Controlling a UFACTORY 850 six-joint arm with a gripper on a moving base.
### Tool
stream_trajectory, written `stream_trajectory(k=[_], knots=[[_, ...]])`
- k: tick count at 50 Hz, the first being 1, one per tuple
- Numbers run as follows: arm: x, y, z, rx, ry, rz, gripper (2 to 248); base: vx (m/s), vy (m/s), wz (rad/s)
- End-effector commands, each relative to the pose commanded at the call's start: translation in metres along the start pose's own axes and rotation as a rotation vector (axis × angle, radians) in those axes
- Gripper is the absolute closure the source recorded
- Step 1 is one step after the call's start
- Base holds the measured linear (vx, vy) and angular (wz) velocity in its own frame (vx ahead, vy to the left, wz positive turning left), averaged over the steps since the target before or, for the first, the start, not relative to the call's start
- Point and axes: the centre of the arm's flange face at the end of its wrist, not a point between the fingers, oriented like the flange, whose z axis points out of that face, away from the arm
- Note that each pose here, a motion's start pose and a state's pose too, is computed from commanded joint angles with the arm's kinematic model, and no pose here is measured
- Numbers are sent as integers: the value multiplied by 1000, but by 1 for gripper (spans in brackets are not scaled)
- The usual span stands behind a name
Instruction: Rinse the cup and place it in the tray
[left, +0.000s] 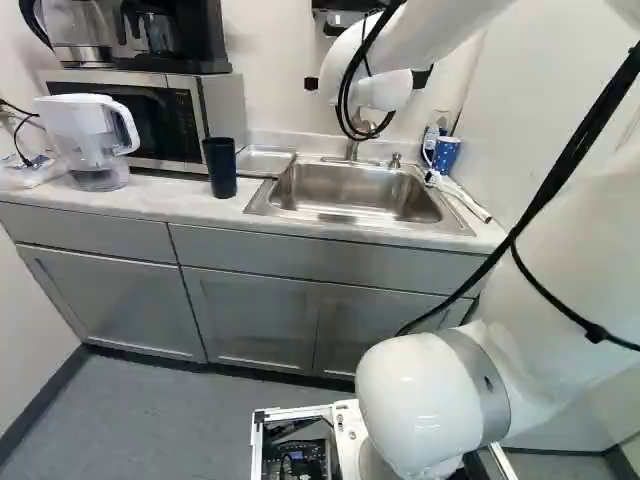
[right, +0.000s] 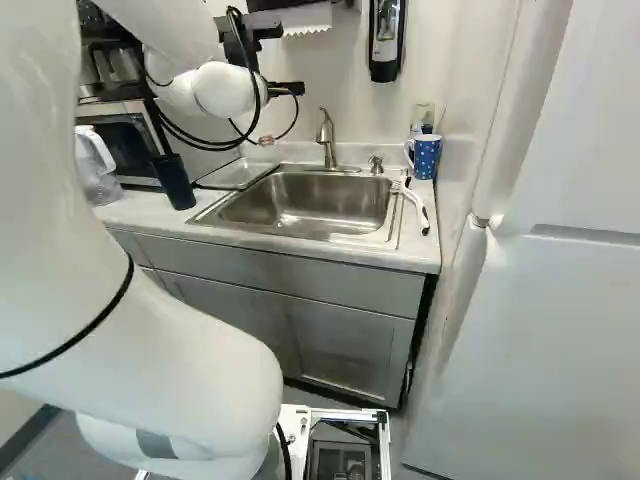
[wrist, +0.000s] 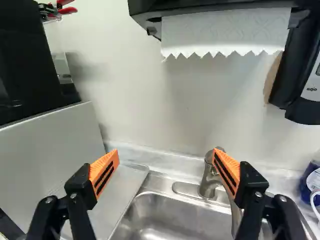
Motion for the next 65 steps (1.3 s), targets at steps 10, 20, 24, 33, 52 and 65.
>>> stream_trajectory(k=[10,20,24,33,52,65], knots=[[0,0,0,0,0,0,3,0,0,0],[0,0,0,0,0,0,3,0,0,0],[0,0,0,0,0,0,3,0,0,0],[0,0,0,0,0,0,3,0,0,0],[0,0,0,0,0,0,3,0,0,0],[0,0,3,0,-4,0,3,0,0,0]])
